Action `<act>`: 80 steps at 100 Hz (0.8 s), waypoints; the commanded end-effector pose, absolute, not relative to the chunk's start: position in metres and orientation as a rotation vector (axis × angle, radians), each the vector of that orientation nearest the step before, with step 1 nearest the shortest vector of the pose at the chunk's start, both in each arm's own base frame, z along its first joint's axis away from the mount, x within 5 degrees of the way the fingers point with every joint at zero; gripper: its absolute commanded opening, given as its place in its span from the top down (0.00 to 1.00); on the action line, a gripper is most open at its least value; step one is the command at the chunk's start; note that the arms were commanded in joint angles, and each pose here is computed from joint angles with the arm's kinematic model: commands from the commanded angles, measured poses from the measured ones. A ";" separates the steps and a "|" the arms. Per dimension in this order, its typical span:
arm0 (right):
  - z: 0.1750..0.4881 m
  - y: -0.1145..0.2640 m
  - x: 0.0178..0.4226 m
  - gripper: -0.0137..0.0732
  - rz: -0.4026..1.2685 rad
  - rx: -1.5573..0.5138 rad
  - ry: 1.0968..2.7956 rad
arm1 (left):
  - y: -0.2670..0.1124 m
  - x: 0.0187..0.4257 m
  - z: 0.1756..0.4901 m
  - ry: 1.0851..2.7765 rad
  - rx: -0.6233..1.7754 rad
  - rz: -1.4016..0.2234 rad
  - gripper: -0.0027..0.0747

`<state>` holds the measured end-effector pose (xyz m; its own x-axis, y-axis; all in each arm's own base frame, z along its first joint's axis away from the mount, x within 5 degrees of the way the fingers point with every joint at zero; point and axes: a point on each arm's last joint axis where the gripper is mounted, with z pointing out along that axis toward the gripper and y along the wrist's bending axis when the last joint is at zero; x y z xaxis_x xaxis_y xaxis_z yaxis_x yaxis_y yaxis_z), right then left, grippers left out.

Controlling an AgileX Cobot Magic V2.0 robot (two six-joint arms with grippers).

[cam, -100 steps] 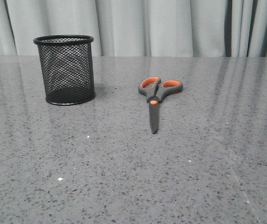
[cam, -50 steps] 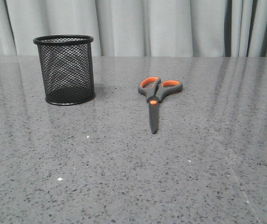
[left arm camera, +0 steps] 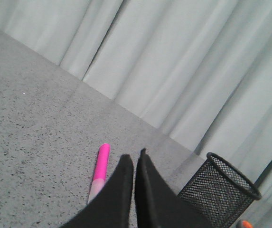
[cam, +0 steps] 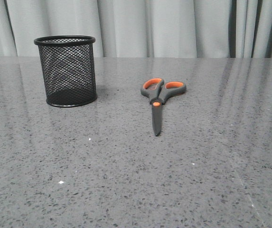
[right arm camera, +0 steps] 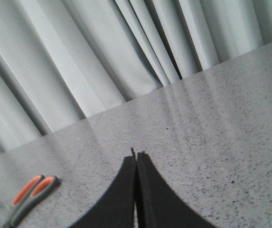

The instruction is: Put pen and scissors into bin

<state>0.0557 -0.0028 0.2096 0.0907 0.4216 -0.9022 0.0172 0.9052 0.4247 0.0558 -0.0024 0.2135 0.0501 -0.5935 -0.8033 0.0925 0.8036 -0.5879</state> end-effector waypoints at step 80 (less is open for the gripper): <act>0.323 0.020 0.098 0.92 0.383 0.098 1.992 | -0.017 0.085 0.345 1.950 0.099 -0.201 0.99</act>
